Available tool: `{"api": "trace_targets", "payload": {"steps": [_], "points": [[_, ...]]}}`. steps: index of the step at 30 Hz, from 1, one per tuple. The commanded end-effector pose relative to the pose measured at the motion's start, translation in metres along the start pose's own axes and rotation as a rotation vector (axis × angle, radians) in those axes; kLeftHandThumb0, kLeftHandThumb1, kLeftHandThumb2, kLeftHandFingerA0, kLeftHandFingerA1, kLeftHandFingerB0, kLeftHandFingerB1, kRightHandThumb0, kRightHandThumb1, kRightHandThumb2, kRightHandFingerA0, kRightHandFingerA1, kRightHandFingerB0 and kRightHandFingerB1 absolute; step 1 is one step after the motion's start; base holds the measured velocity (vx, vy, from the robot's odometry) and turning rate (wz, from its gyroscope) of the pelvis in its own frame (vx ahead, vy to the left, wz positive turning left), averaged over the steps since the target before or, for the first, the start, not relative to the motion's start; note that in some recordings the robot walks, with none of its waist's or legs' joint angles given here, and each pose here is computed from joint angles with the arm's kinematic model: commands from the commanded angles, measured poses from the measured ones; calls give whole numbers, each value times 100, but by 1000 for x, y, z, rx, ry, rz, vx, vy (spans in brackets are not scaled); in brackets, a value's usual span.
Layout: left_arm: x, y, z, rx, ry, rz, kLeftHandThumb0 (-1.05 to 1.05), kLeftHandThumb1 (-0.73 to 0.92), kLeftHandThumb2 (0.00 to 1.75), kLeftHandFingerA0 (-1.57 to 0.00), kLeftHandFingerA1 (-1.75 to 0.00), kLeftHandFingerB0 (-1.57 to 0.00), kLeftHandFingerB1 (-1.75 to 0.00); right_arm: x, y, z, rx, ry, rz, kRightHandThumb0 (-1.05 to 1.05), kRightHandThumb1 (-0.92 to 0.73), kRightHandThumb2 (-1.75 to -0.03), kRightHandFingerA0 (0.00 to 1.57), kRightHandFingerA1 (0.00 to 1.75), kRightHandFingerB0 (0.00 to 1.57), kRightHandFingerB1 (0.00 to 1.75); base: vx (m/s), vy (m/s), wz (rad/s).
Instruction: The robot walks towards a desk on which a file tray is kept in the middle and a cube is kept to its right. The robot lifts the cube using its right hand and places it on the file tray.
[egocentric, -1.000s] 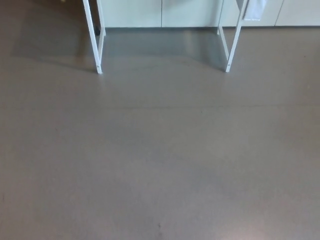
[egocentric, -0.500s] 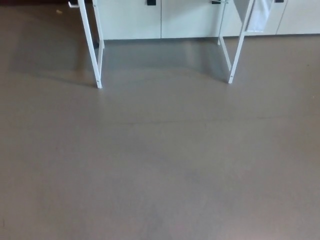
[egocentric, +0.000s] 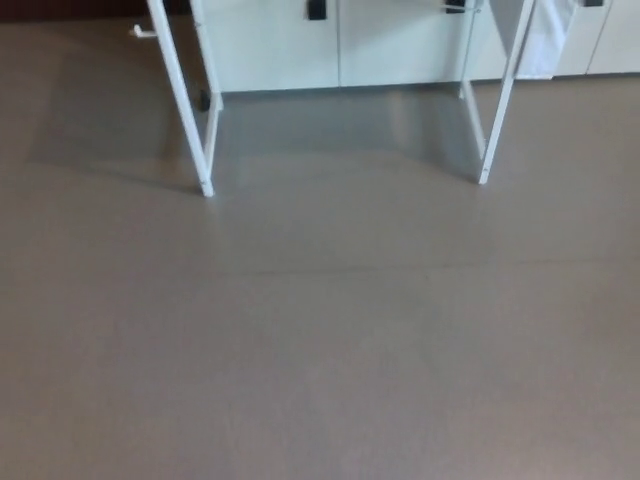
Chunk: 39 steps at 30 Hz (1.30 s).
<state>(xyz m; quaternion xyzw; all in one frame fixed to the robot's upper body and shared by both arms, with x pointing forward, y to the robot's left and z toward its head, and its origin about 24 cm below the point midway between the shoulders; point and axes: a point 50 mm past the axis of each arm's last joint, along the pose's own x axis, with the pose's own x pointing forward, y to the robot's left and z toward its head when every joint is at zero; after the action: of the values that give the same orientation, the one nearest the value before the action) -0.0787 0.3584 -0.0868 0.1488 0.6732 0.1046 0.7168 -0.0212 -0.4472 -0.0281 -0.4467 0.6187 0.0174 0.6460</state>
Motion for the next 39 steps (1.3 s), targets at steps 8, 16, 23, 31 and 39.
{"api": "trace_targets", "payload": {"steps": [8, 16, 23, 31, 39], "points": [[6, 9, 9, -137, -26, 44, -64, 48, 88, 0, -39, 0, -28, 3, -6, 6, 26, -7, -6, -67, -45, -82, 6, 44, 3, 33, 310, 137, -10], [2, 12, 15, -48, -40, 37, -72, 57, 93, -3, -40, -8, -37, 1, -4, 6, -41, -11, 25, -81, -52, -86, 8, 43, 10, 20, 314, -164, 19], [4, 15, 14, -137, -50, -11, -81, 60, 96, 0, -26, -1, -24, 4, -2, 8, -78, 15, 26, -74, -53, -92, 3, 44, 2, 23, 262, -138, 10], [3, 15, 17, -127, -62, -23, -79, 60, 96, 0, -27, -6, -31, 3, 2, 5, -79, -2, 11, -73, -51, -91, 14, 48, 0, 32, 375, 81, -14], [4, 15, 20, -50, -37, -4, -75, 63, 101, 0, -40, -8, -35, 4, 1, 9, -96, 1, 12, -74, -70, -61, 26, 37, 5, 25, 337, 95, -6]]}}
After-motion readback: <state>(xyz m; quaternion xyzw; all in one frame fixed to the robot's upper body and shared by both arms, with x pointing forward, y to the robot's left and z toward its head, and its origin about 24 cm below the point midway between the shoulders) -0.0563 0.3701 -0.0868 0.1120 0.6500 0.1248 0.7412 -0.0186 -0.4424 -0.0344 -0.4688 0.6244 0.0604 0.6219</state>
